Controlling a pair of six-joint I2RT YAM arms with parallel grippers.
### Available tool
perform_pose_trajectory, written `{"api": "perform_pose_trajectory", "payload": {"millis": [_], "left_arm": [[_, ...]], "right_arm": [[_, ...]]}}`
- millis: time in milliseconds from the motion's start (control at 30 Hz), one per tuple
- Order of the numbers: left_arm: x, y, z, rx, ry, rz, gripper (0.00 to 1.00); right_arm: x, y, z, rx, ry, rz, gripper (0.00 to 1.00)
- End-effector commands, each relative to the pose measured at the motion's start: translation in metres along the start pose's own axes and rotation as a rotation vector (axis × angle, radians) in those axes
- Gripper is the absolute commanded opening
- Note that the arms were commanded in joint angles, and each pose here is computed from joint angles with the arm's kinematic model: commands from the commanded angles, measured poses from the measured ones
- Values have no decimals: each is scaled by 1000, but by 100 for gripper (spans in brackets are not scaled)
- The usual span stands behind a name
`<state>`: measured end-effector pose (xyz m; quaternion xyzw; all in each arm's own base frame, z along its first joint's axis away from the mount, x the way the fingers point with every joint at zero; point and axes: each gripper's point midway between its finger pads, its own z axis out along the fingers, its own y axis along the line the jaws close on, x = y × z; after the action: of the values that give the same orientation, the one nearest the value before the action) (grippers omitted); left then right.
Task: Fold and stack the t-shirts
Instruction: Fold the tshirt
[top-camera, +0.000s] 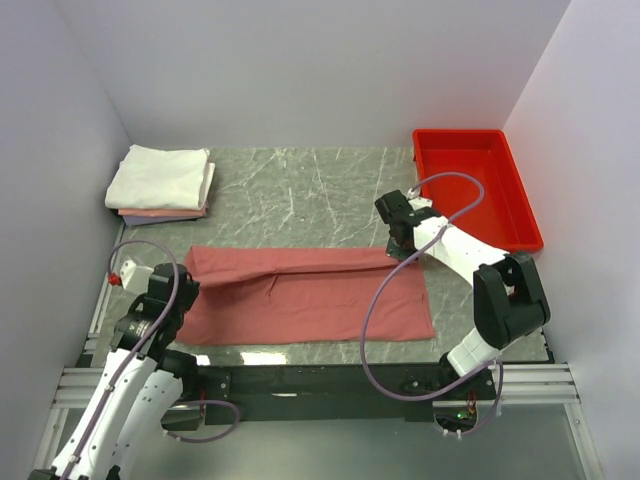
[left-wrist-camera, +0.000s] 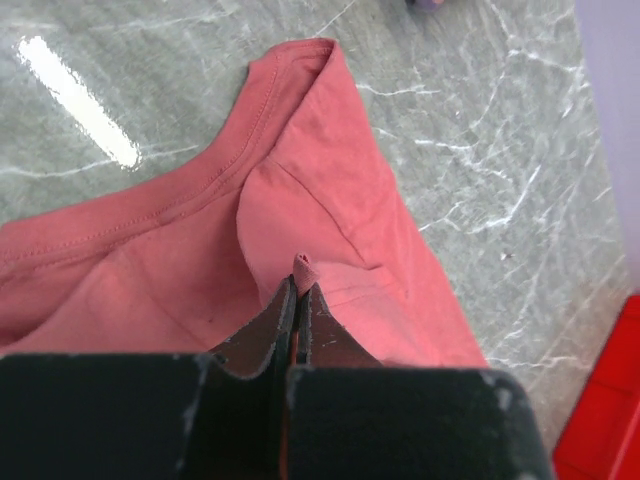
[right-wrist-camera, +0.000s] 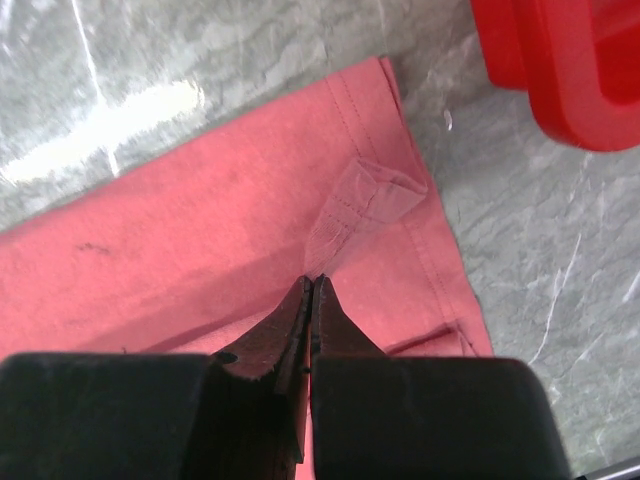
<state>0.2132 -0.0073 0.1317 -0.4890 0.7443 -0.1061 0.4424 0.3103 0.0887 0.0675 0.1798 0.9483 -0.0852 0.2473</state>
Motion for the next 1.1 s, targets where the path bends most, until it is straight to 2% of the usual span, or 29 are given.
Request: {"api": "perform_pose_trajectory", "payload": {"millis": [0,233,533,800,1067], "left_arm": [[-1,9,-3,-22,-12,-77,0],[-4,16,-9,0,-38,-153,0],[13,37,2,-101,0,-193,0],[22,44,3,-91,22,-239,0],[38,49,6,-89,78,-267,0]], "right_arm": [[-3,0,-10,-28,-37,19,0],[6,-4,-11,-27,-25,11,0],[23,-8,-5,-22,9,1,0],[40,-17,3,-4,31,-3,0],[37,-20,6,35,22,9,8]]}}
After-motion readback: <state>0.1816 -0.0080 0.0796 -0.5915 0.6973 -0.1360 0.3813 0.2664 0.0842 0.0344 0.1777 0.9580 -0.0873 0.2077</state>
